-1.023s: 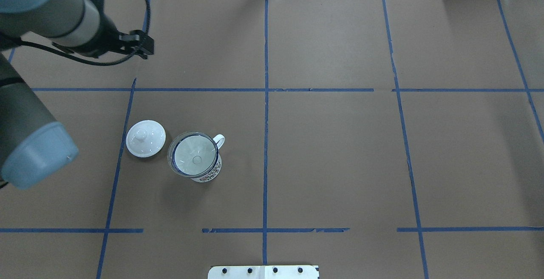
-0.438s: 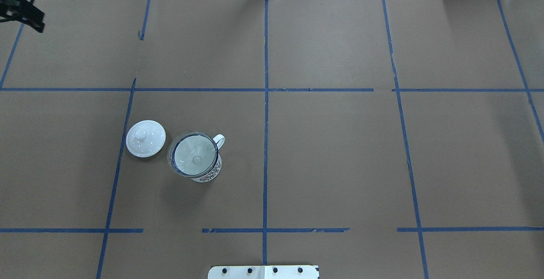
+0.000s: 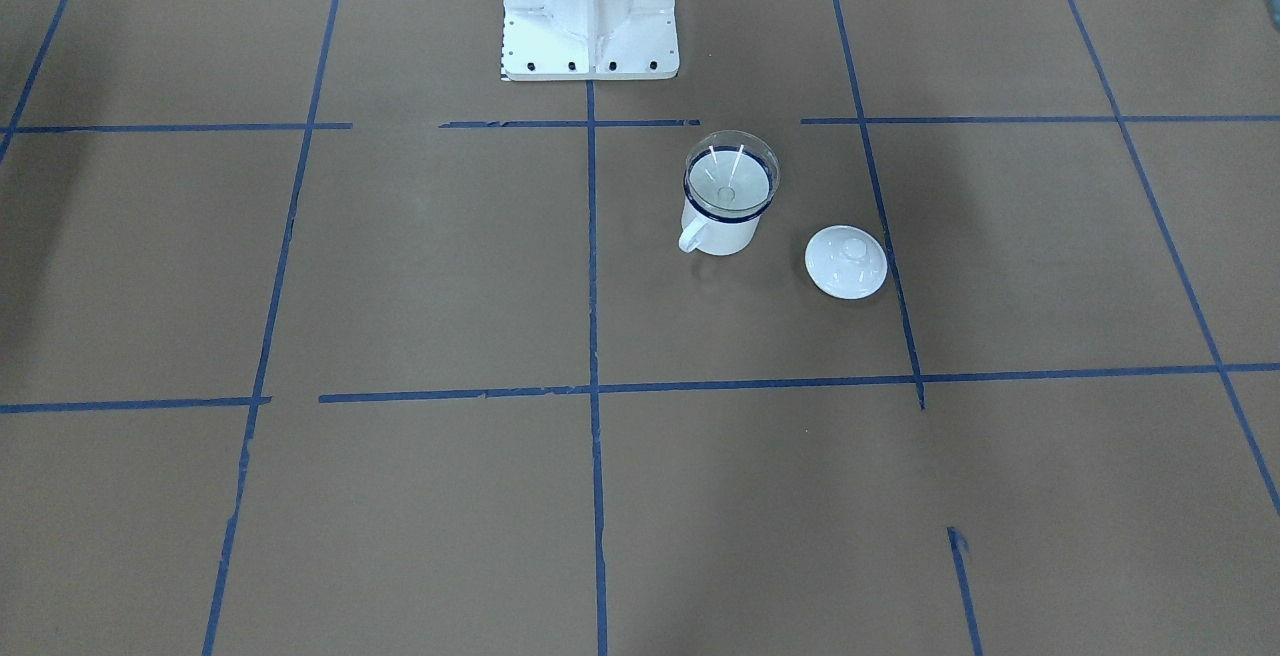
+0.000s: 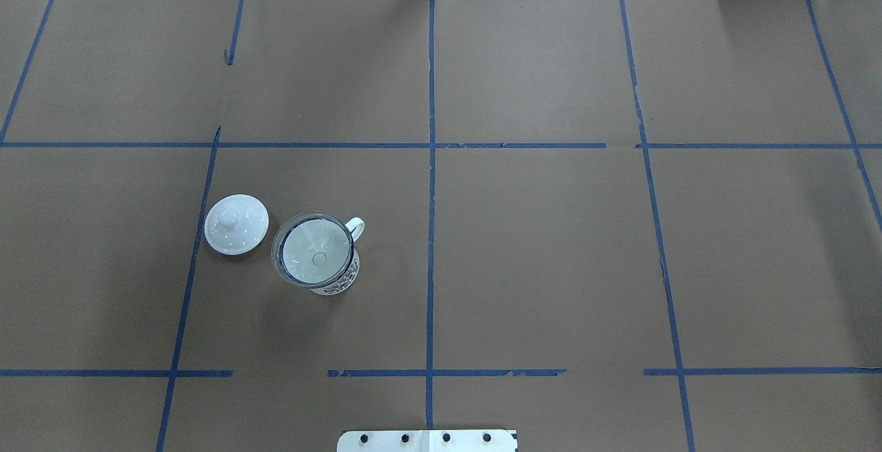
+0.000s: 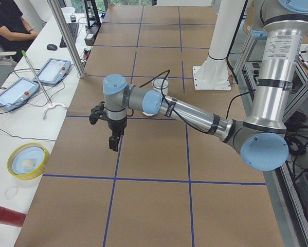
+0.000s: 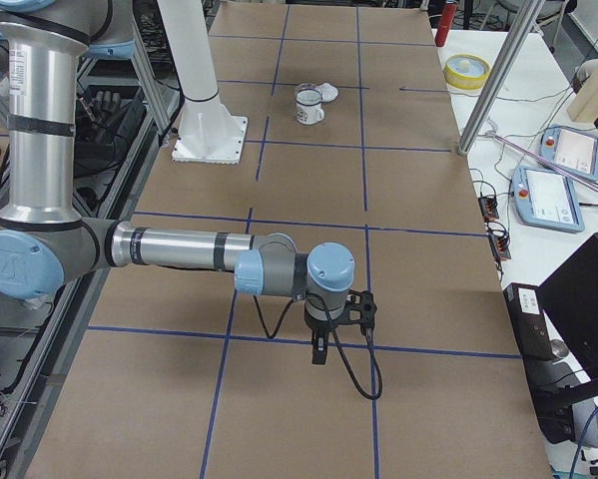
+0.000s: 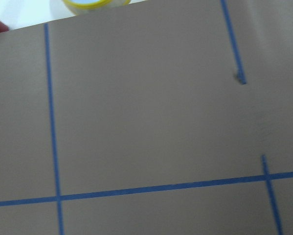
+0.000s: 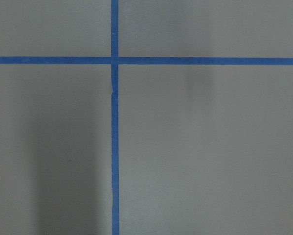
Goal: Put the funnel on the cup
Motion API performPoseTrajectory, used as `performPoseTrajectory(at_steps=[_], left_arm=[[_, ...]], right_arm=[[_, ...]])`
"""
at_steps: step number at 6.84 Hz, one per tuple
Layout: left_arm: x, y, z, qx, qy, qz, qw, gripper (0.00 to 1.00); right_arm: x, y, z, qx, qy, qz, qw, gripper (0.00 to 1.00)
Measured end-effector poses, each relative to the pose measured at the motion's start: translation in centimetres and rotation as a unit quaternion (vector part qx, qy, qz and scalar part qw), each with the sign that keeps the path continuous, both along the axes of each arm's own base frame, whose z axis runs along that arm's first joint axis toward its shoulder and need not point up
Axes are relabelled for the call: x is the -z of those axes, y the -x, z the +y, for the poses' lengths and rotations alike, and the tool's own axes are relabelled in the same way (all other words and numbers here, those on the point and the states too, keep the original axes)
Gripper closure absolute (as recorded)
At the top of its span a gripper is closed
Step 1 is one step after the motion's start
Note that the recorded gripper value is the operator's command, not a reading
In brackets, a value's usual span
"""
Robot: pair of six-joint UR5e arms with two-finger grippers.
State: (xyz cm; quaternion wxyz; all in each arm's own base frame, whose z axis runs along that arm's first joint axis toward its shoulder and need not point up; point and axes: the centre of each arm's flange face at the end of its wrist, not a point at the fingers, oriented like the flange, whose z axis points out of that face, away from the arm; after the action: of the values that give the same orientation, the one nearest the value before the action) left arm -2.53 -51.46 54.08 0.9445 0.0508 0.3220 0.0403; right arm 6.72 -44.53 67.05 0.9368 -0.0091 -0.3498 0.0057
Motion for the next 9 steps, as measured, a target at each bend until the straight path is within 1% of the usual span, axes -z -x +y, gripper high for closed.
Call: performPoseTrajectory(at_steps=[1,2,3,6,9], left_arm=[[-4.0,0.7,3.2,-0.002,0.015,0.024,0.9996,0.00],[-6.8,1.2,5.5,0.000,0.020,0.040,0.9990,0.00],[-8.5,1.7,6.5,0.006,0.025,0.046,0.9986,0.00],[-9.8,5.2,7.0,0.044,0.034,0.048,0.9973,0.00],[-9.8,5.8,7.0,0.051,0.035,0.048,0.9969,0.00]], right_arm=[[0.0,0.0,0.0,0.000,0.000,0.000,1.0000,0.00],[0.0,0.0,0.0,0.000,0.000,0.000,1.0000,0.00],[0.0,0.0,0.0,0.000,0.000,0.000,1.0000,0.00],[0.0,0.0,0.0,0.000,0.000,0.000,1.0000,0.00],[0.0,0.0,0.0,0.000,0.000,0.000,1.0000,0.00]])
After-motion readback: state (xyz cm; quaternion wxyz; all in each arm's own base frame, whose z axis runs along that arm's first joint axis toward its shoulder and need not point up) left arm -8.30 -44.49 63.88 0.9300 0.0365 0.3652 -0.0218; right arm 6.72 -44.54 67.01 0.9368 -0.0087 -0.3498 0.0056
